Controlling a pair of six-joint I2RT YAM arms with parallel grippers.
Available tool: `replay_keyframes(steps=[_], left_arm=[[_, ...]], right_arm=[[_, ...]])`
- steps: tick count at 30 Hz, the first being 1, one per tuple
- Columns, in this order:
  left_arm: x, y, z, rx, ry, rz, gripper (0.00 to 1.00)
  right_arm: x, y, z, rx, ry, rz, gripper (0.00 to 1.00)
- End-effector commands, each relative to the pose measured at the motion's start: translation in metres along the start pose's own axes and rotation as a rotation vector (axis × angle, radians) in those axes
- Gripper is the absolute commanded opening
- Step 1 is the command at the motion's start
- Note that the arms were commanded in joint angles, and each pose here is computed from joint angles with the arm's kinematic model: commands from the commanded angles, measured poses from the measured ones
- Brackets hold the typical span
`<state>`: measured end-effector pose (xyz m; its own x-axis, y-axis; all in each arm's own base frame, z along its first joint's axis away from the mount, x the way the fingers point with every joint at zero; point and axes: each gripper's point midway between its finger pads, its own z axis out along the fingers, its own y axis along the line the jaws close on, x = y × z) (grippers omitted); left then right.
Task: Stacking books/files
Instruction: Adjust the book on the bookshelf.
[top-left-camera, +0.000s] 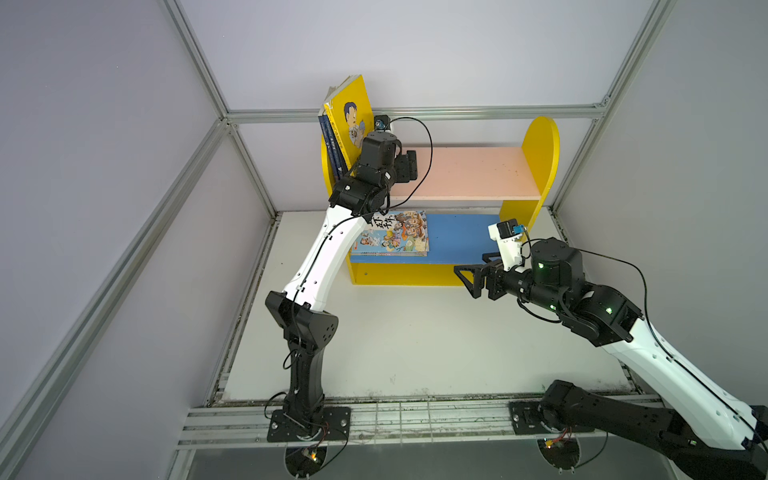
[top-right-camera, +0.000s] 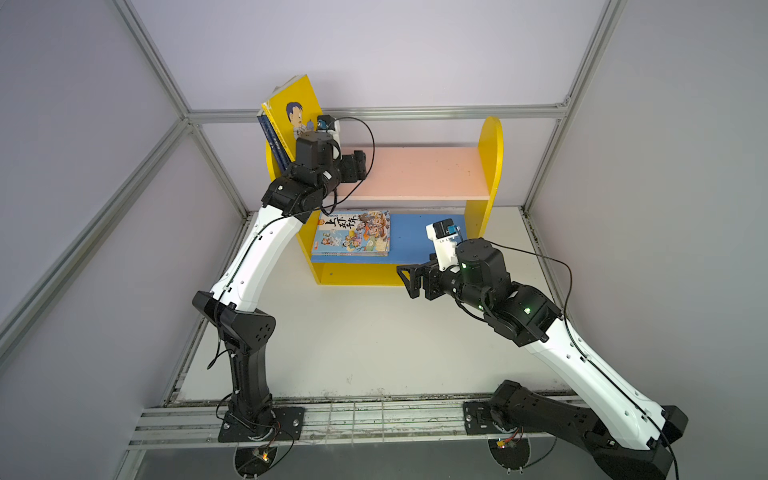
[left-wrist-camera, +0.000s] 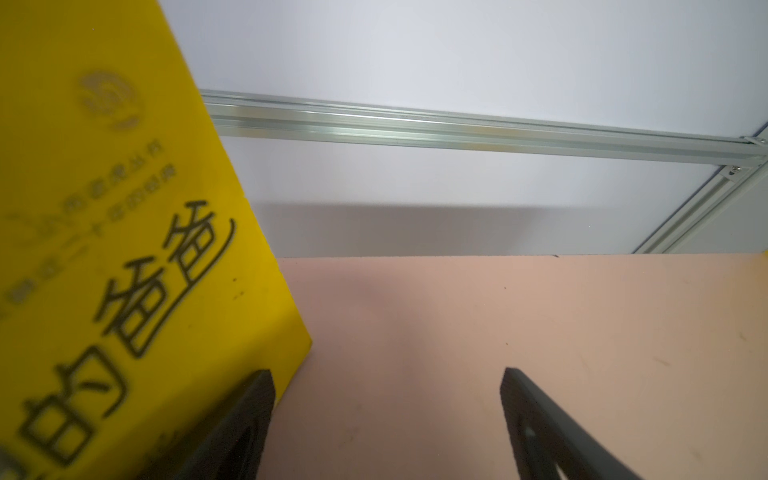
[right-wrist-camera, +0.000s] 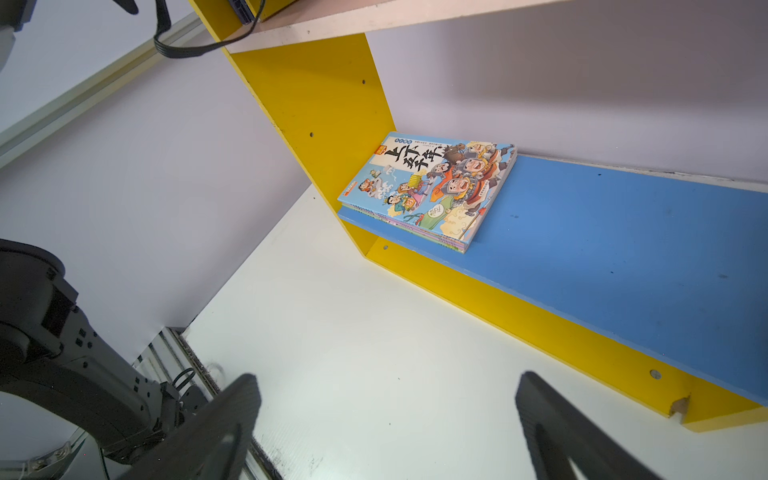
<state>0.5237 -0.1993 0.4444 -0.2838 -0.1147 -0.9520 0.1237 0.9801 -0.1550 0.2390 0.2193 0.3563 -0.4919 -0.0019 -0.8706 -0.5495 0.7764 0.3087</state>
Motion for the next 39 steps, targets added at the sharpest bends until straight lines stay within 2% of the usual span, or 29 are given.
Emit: replay_keyframes(steps=[1, 9, 18, 25, 32, 39], left_arm=[[-0.015, 0.000, 0.005, -0.007, -0.065, -0.026, 0.90], [-0.009, -0.017, 0.027, 0.064, -0.076, -0.093, 0.90], [-0.011, -0.010, 0.044, 0.082, -0.093, -0.176, 0.90], [-0.016, 0.008, 0.060, 0.066, -0.113, -0.218, 0.90], [-0.019, 0.006, 0.055, 0.091, -0.113, -0.217, 0.89], [-0.021, 0.000, 0.037, 0.084, -0.104, -0.182, 0.89]], right_arm=[[-0.006, 0.002, -0.002, -0.005, -0.020, -0.002, 1.00], [-0.006, 0.001, -0.005, -0.003, -0.024, -0.002, 1.00], [-0.005, 0.000, -0.009, 0.002, -0.024, -0.007, 1.00], [-0.005, -0.001, -0.014, 0.008, -0.027, -0.002, 1.00], [-0.004, -0.003, -0.015, 0.015, -0.028, 0.000, 1.00], [-0.003, -0.003, -0.014, 0.014, -0.027, 0.004, 1.00]])
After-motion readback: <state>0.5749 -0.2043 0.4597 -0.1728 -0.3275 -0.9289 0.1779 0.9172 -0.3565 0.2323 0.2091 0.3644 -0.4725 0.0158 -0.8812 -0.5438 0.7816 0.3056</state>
